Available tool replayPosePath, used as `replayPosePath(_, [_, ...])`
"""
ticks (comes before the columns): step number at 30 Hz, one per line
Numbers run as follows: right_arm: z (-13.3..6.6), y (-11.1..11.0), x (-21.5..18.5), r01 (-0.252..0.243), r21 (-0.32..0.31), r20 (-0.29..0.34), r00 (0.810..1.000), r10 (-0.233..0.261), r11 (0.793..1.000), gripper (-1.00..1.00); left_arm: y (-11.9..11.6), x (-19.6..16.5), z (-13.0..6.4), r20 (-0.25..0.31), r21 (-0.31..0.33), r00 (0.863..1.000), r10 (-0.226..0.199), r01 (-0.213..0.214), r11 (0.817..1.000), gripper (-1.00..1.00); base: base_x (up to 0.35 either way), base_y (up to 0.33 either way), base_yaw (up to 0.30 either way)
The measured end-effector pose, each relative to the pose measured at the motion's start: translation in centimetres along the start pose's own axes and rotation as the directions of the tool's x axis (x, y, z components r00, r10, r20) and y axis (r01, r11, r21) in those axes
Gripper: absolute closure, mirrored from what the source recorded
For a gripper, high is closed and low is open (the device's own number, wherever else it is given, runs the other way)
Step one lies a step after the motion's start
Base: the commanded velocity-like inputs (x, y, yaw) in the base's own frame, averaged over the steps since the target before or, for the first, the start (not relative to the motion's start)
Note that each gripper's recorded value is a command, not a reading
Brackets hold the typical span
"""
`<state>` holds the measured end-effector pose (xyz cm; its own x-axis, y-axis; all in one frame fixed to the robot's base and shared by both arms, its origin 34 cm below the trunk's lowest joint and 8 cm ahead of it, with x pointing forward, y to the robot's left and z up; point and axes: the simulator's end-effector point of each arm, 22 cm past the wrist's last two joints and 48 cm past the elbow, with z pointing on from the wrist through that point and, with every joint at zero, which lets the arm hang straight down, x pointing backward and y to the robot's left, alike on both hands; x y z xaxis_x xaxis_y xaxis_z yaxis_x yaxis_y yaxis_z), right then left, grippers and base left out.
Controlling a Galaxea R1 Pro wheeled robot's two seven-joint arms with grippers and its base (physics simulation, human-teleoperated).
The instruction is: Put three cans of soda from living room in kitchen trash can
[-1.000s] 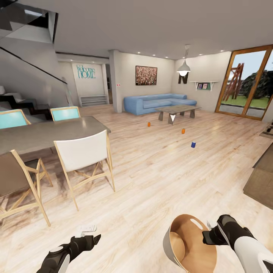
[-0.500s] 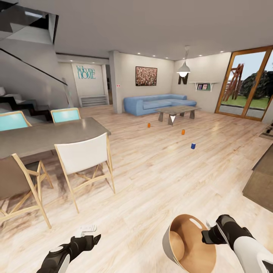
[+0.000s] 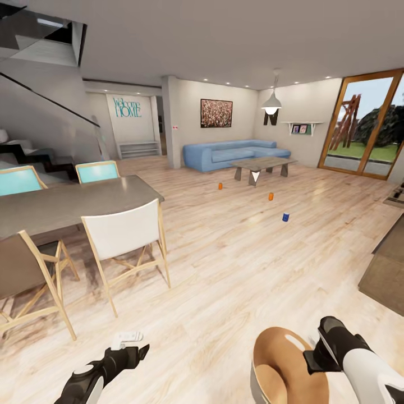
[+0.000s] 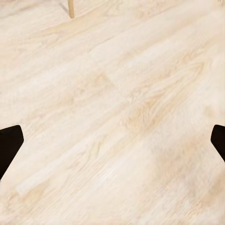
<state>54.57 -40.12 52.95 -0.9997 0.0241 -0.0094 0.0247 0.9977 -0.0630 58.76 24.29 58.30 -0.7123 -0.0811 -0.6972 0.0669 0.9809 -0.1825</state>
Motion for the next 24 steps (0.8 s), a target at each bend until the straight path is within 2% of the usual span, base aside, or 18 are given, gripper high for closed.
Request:
replayPosePath(4, [-0.1,0.7,0.6,-0.01,-0.001,-0.038,0.999,0.01,1.0,1.0,0.0,-0.1,0.0,0.006,-0.001,1.0,0.004,-0.004,1.0,-1.0,0.0,0.0,0.0])
replayPosePath(6, [0.0,2.0,0.7,0.016,0.005,-0.052,0.999,-0.016,1.0,1.0,0.3,-0.3,0.0,0.014,-0.017,0.999,0.045,-0.045,0.999,-1.0,0.0,0.0,0.0])
replayPosePath(8, [0.0,2.9,0.5,0.0,-0.018,-0.048,0.999,-0.001,1.0,1.0,0.4,-0.6,0.0,0.026,-0.022,0.998,0.061,-0.061,0.998,-1.0,0.0,-0.02,0.0])
replayPosePath(10, [0.1,3.5,0.5,0.015,-0.012,-0.049,0.999,-0.015,1.0,1.0,0.4,-1.0,0.0,0.043,-0.027,0.996,0.076,-0.075,0.997,-1.0,0.0,-0.1,0.0])
replayPosePath(15, [0.2,4.3,0.2,0.034,0.006,-0.043,0.999,-0.034,0.999,1.0,0.5,-1.3,0.0,0.057,-0.03,0.994,0.088,-0.087,0.996,-1.0,0.0,-0.208,0.0])
replayPosePath(24, [0.3,4.0,0.1,0.042,0.022,-0.03,0.999,-0.041,0.999,1.0,0.6,-1.4,0.0,0.063,-0.033,0.994,0.093,-0.091,0.995,-1.0,0.046,-0.288,0.0])
